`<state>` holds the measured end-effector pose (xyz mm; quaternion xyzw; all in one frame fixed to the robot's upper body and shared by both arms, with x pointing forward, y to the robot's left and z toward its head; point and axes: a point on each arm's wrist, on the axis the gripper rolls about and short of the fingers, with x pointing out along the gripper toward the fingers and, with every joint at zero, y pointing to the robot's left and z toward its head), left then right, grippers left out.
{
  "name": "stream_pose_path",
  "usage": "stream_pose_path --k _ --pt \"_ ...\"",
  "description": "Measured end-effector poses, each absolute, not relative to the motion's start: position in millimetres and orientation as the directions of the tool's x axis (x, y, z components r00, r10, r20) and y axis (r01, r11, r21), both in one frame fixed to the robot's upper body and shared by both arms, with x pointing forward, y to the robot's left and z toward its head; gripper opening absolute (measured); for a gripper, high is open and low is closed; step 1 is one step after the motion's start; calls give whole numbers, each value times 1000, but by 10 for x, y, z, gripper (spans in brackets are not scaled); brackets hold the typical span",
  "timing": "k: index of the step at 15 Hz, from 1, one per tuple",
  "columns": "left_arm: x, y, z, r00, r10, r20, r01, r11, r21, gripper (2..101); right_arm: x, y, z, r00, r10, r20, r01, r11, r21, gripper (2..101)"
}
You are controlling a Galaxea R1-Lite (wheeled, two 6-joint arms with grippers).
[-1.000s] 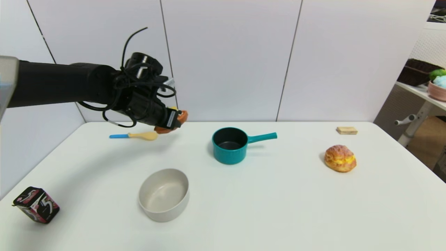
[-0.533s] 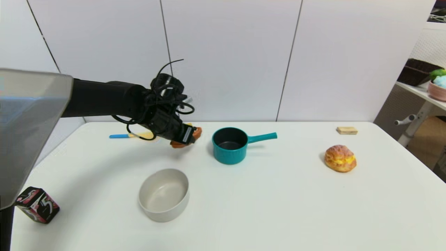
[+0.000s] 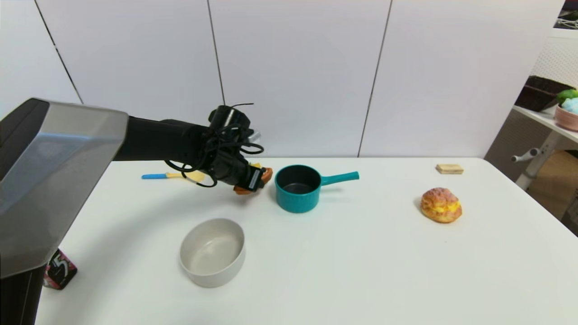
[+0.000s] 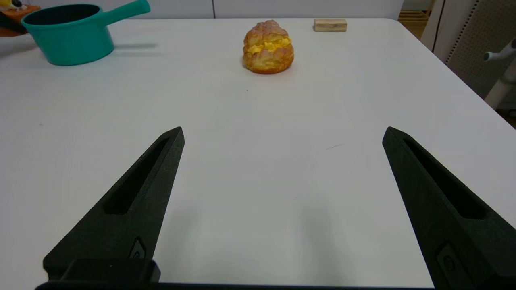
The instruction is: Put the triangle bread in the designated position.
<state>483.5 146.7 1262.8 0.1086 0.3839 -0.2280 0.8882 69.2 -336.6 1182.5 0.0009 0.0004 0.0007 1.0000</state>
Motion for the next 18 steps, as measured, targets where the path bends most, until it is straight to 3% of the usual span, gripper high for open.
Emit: stream_pose_path --k 3,8,12,18 --pt "4844 1481 12583 597 -318 -737 485 875 16 496 691 -3366 11825 1000 1 0 -1 1000 1 974" --pt "4856 1581 12529 586 -297 -754 468 884 16 733 692 -3366 11825 1000 1 0 -1 1000 2 974" --pt "4830 1627 12562 584 -296 -756 464 886 12 830 692 -3366 11824 1000 1 -1 -1 1000 1 974" --pt "4462 1776 12882 588 -326 -740 482 876 -4 907 692 -3366 11824 1000 1 -1 -1 1000 2 974"
